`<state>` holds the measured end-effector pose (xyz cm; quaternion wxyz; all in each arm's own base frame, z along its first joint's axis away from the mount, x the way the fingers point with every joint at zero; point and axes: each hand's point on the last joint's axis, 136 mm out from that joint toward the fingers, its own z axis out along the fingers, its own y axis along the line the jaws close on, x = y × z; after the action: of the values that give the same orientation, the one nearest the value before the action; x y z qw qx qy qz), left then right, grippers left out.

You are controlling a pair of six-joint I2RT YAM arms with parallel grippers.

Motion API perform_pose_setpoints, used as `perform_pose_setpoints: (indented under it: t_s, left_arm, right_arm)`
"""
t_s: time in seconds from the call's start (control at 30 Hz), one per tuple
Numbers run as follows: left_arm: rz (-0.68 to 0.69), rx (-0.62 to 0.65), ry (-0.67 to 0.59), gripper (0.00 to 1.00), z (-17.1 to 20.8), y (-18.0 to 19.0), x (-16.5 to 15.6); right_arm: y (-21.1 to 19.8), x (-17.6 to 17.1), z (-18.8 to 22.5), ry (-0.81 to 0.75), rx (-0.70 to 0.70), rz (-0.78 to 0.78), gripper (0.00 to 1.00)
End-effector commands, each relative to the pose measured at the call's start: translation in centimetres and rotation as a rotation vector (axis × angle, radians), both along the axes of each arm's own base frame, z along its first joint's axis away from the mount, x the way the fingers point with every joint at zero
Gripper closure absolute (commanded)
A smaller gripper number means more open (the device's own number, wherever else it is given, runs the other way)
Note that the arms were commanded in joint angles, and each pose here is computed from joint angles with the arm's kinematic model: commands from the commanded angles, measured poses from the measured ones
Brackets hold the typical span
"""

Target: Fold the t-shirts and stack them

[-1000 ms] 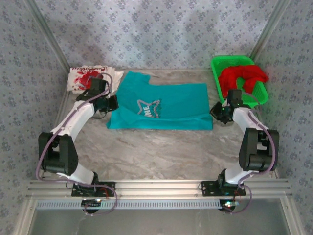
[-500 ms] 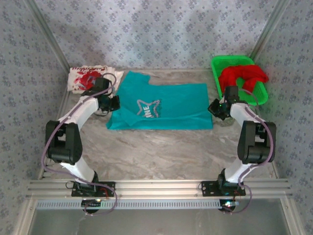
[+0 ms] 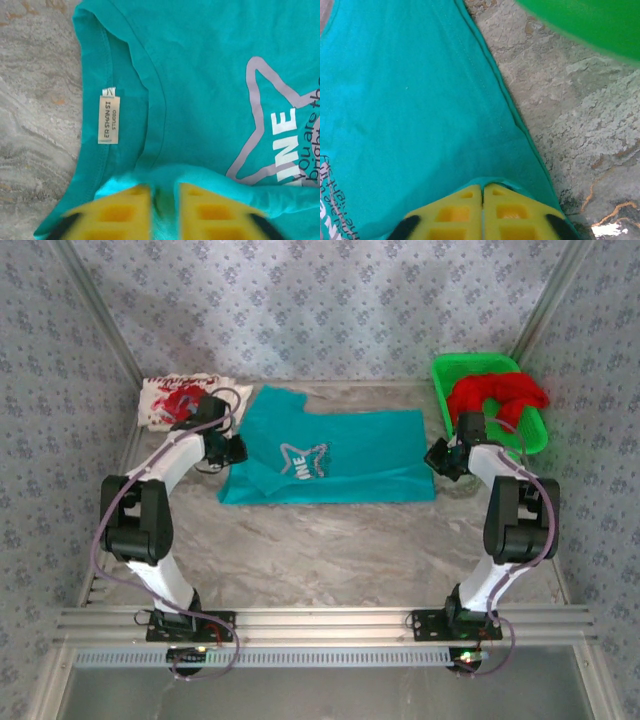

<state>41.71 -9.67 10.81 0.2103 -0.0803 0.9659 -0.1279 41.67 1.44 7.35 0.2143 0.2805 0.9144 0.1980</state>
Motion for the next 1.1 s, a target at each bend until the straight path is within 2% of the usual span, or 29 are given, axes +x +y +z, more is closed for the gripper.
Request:
perform_pose_setpoints:
  t_s: [0.0,0.07,0.1,0.27,0.33,0.43,0.47,0.67,0.83,0.9,1.07]
  left_arm:
    - [0.001,0.016,-0.055,0.65,1.7,0.3,1.8]
    - [0.023,0.025,-0.086,0.63,2.9,0.6,2.5]
    - [0.035,0.031,-0.103,0.6,3.5,0.8,2.8]
    - [0.072,-0.008,-0.199,0.54,6.9,0.9,2.2]
    - [0.071,-0.03,-0.206,0.56,7.1,0.5,0.9]
    - [0.041,-0.044,-0.179,0.64,5.8,-0.7,-1.4]
    - [0.023,-0.051,-0.167,0.68,5.1,-1.3,-2.1]
    - [-0.01,-0.057,-0.082,0.81,0.9,-3.1,-4.4]
    - [-0.001,-0.06,-0.023,0.85,-1.3,-3.3,-4.9]
    - [0.015,-0.069,0.002,0.76,-2.1,-3.4,-5.3]
    - [0.006,-0.096,0.025,0.65,-3.5,-4.2,-5.3]
  right_arm:
    - [-0.4,1.7,1.5,-0.04,-0.012,-0.022,0.69]
    - [-0.3,2.2,2.1,-0.047,-0.001,-0.026,0.62]
    - [-0.4,3.1,3.7,-0.088,0.0,-0.025,0.61]
    - [1.3,2.8,7.9,-0.18,0.017,0.029,0.62]
    - [2.9,2.0,9.2,-0.222,0.012,0.086,0.67]
    - [6.1,-0.6,7.3,-0.21,0.041,0.167,0.96]
    - [7.1,-1.2,6.6,-0.206,0.053,0.184,1.0]
    - [11.2,-2.9,1.9,-0.125,0.078,0.28,1.0]
    - [12.9,-2.7,0.0,-0.091,0.084,0.312,1.0]
    - [13.2,-2.7,-0.4,-0.081,0.082,0.316,1.0]
    - [13.3,-2.8,-1.6,-0.056,0.064,0.324,1.0]
